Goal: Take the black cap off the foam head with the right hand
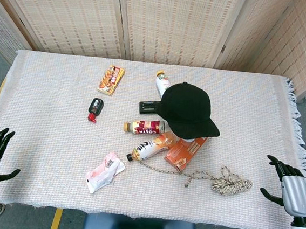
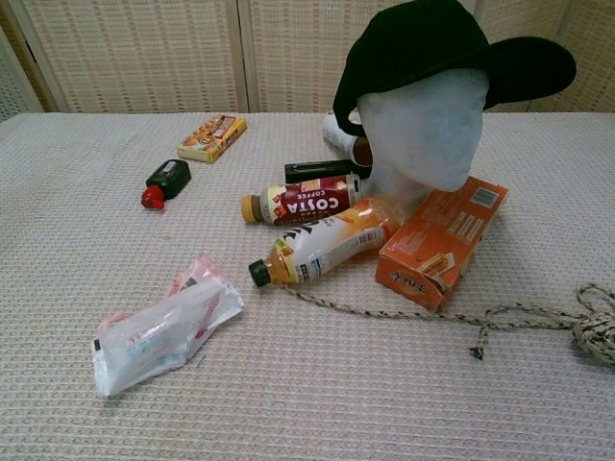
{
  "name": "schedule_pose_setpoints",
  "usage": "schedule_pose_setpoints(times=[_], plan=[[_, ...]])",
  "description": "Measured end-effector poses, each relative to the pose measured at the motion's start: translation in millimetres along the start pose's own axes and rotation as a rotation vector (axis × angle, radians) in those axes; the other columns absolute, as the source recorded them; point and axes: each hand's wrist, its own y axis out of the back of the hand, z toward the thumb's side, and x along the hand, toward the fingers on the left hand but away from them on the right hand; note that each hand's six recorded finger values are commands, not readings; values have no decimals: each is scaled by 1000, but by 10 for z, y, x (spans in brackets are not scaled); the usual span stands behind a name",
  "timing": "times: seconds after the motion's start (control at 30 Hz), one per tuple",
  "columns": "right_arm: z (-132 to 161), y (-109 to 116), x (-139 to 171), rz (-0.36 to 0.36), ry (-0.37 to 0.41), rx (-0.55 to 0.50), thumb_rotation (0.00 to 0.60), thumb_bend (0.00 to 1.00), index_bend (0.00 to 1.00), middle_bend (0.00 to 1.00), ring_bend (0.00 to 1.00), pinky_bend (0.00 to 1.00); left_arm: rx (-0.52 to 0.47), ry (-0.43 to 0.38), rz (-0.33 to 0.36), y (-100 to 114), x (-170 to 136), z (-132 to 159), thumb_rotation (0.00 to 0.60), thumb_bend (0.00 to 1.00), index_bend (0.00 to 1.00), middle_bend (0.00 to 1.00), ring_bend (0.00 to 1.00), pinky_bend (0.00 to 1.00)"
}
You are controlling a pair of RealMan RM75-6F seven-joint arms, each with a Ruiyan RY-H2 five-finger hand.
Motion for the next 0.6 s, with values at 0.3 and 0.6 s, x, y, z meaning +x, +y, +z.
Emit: schedule_pose_setpoints(times=[0.3,0.6], plan=[[130,-62,-68,-6,46,-15,600,0,236,375,471,610,-7,-8,-4,-10,-3,13,600,79,116,74,98,107],[509,-11,-412,-86,184,-51,600,0,294,404,807,1000,-12,-15,-6,-14,0,14,600,78,124,74,98,107]])
